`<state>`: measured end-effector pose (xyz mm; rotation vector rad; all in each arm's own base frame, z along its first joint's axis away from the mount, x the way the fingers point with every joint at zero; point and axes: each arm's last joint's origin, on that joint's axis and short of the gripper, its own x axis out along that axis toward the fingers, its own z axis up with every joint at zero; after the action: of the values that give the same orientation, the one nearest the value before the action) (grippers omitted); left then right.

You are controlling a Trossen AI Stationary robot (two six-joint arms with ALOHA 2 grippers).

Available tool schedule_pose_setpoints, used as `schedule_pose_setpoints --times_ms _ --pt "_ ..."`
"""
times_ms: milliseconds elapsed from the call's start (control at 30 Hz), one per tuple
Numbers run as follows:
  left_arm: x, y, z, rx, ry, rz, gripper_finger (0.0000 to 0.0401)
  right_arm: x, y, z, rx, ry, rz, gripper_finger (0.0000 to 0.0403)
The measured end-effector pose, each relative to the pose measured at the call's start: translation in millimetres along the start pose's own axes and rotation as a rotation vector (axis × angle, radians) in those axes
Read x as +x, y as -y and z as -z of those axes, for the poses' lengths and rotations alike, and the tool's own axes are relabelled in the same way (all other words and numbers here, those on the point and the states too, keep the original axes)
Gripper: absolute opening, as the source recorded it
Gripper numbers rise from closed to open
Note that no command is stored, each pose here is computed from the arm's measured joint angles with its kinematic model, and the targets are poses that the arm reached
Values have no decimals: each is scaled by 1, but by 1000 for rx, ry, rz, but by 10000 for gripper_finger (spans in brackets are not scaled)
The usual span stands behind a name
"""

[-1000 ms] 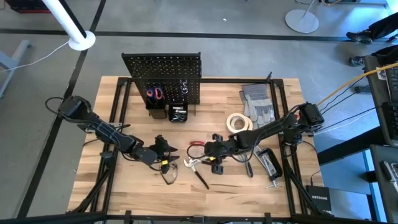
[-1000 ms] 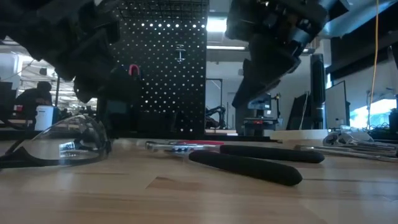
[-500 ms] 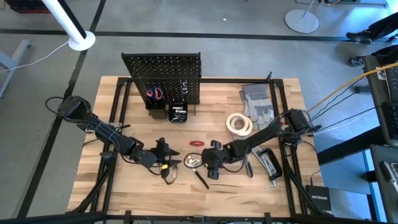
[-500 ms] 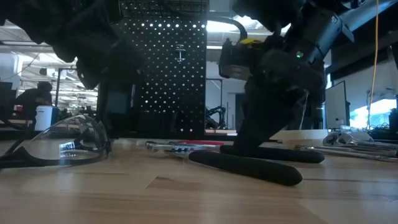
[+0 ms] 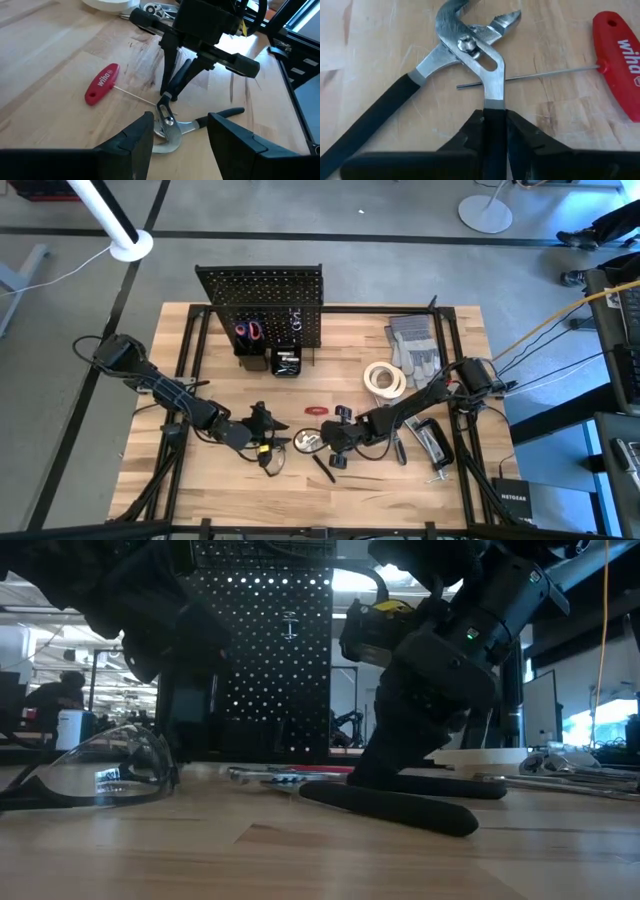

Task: Hang tools onto peg board
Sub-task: Put the pliers into the left pegboard organizer bin

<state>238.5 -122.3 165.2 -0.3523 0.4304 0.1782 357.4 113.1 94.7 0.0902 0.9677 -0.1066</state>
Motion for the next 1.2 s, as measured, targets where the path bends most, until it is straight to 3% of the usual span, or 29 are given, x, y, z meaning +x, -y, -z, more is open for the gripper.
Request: schedule_pose_setpoints --times_ms 267,533,767,933,1200 --pt "0 0 0 -1 1 1 171 -18 -8 -4 -20 50 19 52" --pt "0 -1 -1 -9 8 -10 171 -59 -12 -12 -53 138 147 52" --pt "3 -1 0 -75 38 -35 171 -82 -9 -22 -35 248 270 52" --pt "13 5 3 -143 94 10 171 -85 -7 -27 -24 326 369 52" --pt "43 -3 7 -269 215 32 171 -90 -12 -40 -3 449 337 52"
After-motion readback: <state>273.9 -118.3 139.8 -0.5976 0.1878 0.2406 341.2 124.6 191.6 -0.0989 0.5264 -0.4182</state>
